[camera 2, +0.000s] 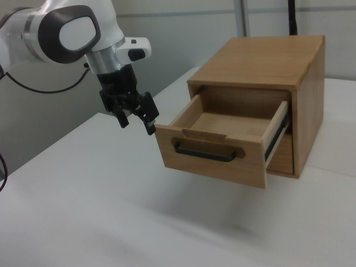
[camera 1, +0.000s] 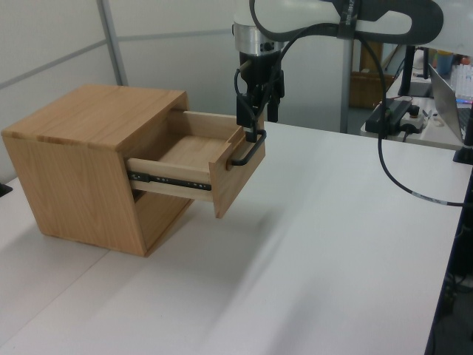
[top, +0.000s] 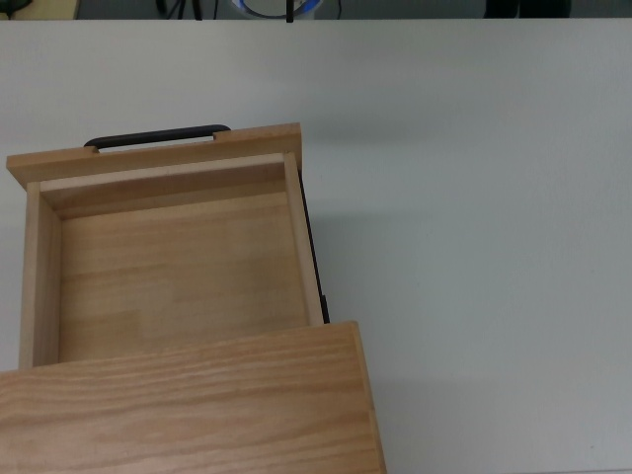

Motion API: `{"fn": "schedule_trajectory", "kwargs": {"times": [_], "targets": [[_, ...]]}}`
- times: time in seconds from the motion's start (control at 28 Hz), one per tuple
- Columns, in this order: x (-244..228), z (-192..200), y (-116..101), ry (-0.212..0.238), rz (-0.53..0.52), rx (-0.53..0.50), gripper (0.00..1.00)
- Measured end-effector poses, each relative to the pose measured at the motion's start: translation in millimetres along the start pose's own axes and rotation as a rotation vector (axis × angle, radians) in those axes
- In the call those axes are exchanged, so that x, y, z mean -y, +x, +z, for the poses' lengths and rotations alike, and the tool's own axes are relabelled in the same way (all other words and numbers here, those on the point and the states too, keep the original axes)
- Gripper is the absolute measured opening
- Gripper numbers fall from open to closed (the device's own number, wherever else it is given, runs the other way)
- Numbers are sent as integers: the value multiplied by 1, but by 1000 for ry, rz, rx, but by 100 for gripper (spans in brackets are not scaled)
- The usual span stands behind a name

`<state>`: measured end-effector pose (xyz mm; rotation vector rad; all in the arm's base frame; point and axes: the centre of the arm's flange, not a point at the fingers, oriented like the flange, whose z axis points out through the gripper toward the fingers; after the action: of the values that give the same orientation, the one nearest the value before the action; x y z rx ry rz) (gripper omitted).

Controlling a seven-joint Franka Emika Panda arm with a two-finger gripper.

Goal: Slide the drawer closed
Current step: 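Lower the gripper onto the front panel of the open drawer, then push the drawer front with the gripper into the wooden cabinet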

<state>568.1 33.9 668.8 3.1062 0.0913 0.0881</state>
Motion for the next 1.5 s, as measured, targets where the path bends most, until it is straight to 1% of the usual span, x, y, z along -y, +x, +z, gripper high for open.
{"fn": "schedule_trajectory", "kwargs": {"times": [0.11,0.18,0.21,0.25,0.29,0.39,0.43,0.46,0.57,0.61,0.64,0.71,0.75,0.82,0.89,0.93,1.0,1.04,1.14,1.21,1.32,1.5], "targets": [[0,1,0,0,0,1,100],[0,2,1,0,0,3,94],[0,3,1,0,-1,5,91],[0,4,2,0,-1,6,83],[0,4,2,0,-1,7,79],[1,6,3,-2,-2,9,68],[1,6,3,-3,-3,11,63],[2,7,3,-3,-4,12,61],[3,10,4,-3,-6,18,51],[3,13,5,-3,-7,23,44],[3,16,5,-3,-7,29,43],[3,24,8,-3,-8,43,36],[3,32,11,-5,-9,57,27],[2,42,15,-13,-9,76,22],[1,53,19,-24,-10,94,15],[0,61,23,-30,-10,106,8],[-1,71,26,-38,-11,122,3],[-2,76,29,-43,-11,131,1],[-4,96,36,-61,-12,160,1],[-5,106,42,-68,-10,160,1],[-5,115,55,-70,-5,106,1],[-4,117,67,-67,-5,34,1]]}}
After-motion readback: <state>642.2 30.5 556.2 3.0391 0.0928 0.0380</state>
